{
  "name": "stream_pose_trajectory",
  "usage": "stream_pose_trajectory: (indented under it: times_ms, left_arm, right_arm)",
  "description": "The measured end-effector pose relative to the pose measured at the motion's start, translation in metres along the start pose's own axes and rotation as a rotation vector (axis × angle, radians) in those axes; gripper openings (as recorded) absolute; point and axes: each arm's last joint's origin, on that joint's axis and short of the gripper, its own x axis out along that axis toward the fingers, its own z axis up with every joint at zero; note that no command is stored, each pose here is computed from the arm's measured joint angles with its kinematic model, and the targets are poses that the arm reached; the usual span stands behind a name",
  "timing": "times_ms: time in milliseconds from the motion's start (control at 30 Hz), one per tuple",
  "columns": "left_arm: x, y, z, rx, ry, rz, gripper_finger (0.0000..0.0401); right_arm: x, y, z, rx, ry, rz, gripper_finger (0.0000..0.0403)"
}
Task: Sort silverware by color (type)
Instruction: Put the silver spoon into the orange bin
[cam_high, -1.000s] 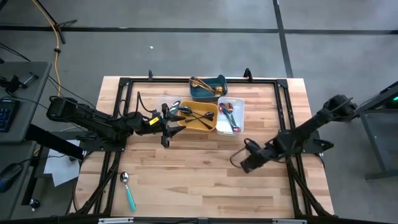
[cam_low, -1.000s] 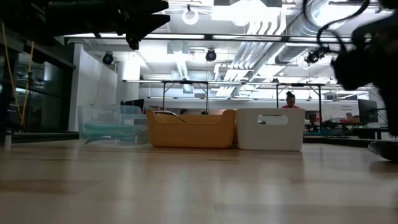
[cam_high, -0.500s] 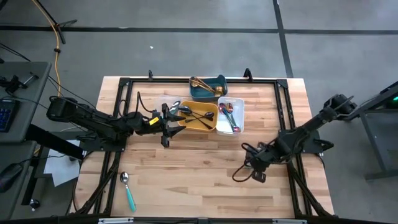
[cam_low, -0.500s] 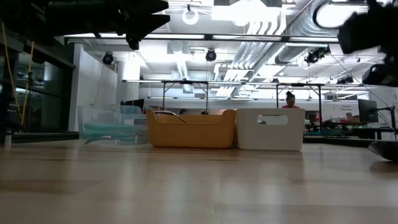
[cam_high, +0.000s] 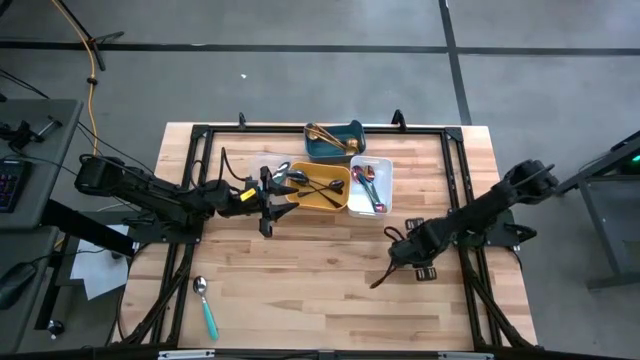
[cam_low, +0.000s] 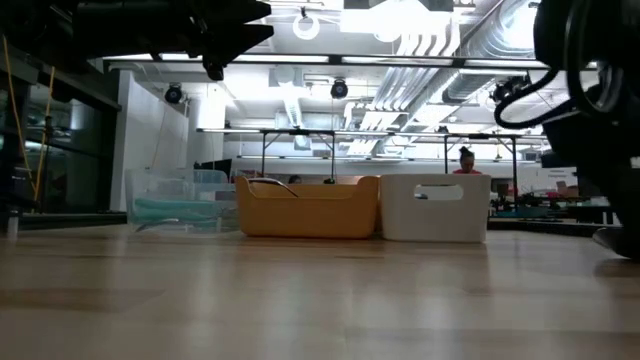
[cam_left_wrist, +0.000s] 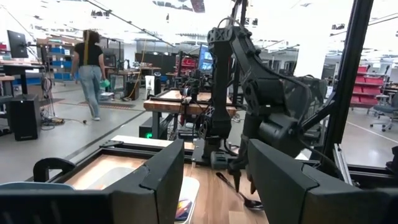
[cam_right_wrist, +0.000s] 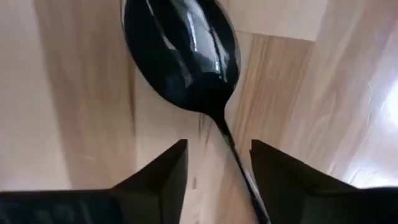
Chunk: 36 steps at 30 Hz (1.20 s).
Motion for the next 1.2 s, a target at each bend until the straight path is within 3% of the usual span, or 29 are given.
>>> stream_pose_trajectory:
  times_ms: [267,400,600,933,1067,1200]
  left_arm:
    - [0.0,0.0,0.0,0.001,0.004,0.0,0.017]
    - [0.0,0.0,0.0,-0.001,0.004,0.0,0.017]
    - [0.0,0.0,0.0,-0.05,0.0,0.0,0.017]
    - [-0.003,0.0,0.007,-0.053,-0.034,-0.019,0.017]
    - [-0.012,-0.002,0.019,-0.022,-0.077,-0.121,0.017]
    - [-0.032,0.0,0.026,-0.007,-0.107,-0.142,0.017]
  right_arm:
    - [0.015,0.001,0.007,-0.126,0.045,-0.049,0.0177]
    - [0.019,0.001,0.007,-0.126,0.072,-0.039,0.0134]
    - [0.021,0.003,0.007,-0.08,0.081,-0.017,0.0015]
    - [0.008,0.004,0.013,-0.008,0.075,-0.044,0.0006]
    - [-0.013,0.008,0.019,0.065,-0.098,-0.056,0.0005]
    - [-0.025,0.02,0.024,0.162,-0.421,-0.032,0.0003]
